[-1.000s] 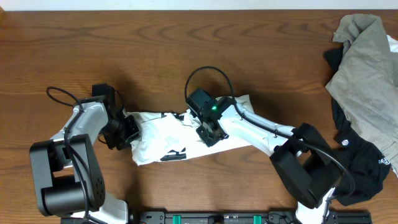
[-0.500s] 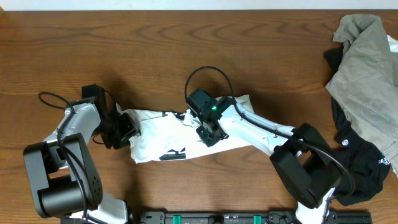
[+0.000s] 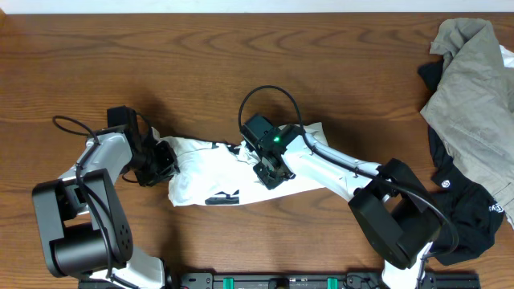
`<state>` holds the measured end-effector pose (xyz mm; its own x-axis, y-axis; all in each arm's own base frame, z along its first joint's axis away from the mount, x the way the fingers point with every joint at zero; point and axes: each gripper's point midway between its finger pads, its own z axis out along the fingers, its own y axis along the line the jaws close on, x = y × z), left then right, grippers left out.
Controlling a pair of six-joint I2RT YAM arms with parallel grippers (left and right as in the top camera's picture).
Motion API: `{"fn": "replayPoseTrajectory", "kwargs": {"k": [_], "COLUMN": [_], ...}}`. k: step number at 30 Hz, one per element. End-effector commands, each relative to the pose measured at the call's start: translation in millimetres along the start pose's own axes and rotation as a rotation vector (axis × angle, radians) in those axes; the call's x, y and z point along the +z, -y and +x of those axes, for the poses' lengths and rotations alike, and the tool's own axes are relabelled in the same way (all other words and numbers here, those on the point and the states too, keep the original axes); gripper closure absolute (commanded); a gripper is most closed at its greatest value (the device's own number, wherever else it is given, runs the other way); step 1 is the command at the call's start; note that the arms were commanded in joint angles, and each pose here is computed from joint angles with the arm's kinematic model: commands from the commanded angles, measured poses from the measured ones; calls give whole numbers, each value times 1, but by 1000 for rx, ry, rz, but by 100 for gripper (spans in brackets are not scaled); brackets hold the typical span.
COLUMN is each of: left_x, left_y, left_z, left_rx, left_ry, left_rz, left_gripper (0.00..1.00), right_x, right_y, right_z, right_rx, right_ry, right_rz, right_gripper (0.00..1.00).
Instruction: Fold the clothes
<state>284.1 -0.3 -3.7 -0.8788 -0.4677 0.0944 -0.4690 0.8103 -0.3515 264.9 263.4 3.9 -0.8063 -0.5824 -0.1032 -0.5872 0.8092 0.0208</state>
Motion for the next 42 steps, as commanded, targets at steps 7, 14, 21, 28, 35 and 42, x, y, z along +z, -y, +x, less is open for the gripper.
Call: {"fn": "replayPoseTrajectory", "kwargs": {"k": [7,14,21,28,35,42], "left_x": [-12,-57,-100,-153,-172,-145], "left_y": [-31,-49,-73,-62,15,102], "left_z": [-14,-46,-78,-105,-93,-45], "left_rx": [-68,-131,-182,-180,-7,259], "left_ry": [41,212,356,444,381,277], "left_rz": [-72,-99,-166,-149,-20,-3], "left_gripper": [94,94,94,94,94,94], "right_x": [-45,-142,-192,-197,-194,-193], "right_y": [-10,10,58,107,138,146], "right_z": [-20,-56,-45,-15,1,9], "right_rx": [-3,51,174,304,392,421], "right_ry": [103,345,433,367,324,302], "right_rz": [-26,-16,9,54,79,86], "right_gripper": [83,70,71,71,71,72]}}
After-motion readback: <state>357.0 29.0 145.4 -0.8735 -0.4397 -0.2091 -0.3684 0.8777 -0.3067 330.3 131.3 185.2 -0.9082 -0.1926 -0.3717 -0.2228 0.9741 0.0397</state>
